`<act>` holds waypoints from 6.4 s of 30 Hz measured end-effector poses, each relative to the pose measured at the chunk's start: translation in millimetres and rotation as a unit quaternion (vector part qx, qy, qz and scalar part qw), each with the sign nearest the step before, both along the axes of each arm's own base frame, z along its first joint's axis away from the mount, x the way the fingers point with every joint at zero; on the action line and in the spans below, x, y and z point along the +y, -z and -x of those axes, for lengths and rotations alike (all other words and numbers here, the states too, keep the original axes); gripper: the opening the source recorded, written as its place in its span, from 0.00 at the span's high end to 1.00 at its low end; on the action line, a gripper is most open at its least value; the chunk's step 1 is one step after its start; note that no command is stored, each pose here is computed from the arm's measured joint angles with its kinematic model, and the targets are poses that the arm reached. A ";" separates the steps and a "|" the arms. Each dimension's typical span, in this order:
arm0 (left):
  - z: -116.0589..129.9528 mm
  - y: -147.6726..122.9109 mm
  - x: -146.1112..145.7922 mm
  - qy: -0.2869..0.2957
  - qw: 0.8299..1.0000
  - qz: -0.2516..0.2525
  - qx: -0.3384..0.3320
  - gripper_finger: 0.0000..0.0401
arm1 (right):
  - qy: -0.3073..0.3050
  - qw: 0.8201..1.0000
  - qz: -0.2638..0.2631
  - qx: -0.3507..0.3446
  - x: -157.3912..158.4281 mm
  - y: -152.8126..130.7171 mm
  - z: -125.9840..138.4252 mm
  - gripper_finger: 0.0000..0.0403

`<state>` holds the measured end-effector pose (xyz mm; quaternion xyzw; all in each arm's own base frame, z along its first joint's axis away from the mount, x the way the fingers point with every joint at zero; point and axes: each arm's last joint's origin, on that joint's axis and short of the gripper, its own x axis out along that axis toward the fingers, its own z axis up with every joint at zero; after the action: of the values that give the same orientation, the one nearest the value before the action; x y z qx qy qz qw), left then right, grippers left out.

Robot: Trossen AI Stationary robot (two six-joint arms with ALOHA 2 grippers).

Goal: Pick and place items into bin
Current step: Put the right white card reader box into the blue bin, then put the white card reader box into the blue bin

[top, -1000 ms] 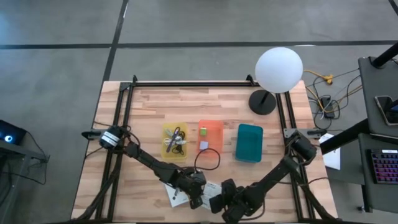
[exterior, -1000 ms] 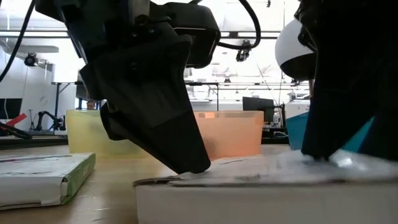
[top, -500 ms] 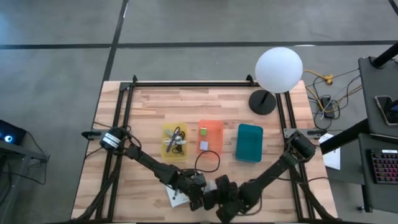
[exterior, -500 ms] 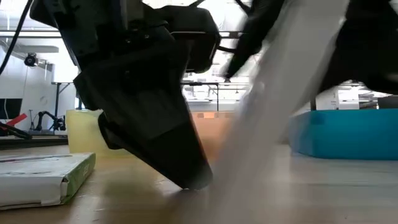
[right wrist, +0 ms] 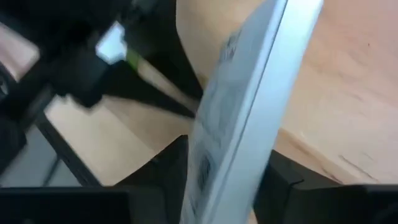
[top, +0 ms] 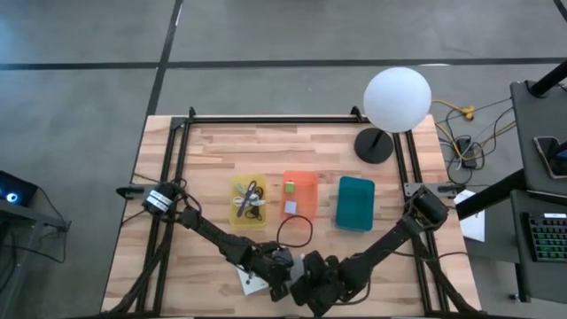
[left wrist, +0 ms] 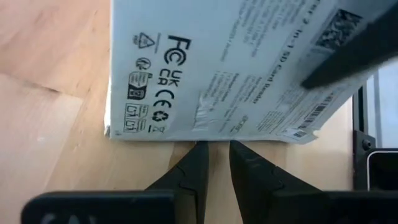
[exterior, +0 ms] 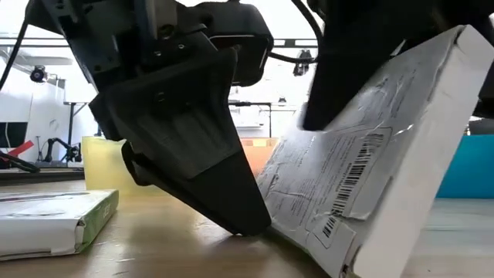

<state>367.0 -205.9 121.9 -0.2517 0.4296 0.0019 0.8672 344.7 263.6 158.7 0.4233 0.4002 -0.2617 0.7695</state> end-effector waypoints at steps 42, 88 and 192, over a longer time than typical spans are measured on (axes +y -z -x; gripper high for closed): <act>24.6 -99.5 1.8 -0.091 0.983 -0.051 -0.150 0.87 | 0.335 0.942 -0.010 0.031 -181.0 -40.6 147.3 0.73; 169.6 -46.2 -85.5 -0.303 0.949 0.070 0.057 0.87 | -0.299 0.952 0.060 -0.020 -31.9 -24.7 -111.8 0.75; 108.7 -10.9 -37.5 -0.300 0.938 0.141 -0.102 0.87 | -0.222 0.965 0.128 0.052 -38.9 24.2 -97.7 0.85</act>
<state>258.3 -243.4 132.8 -0.4879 0.2388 0.1757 0.8210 442.4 224.7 134.5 0.2080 0.4867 -0.1546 0.8342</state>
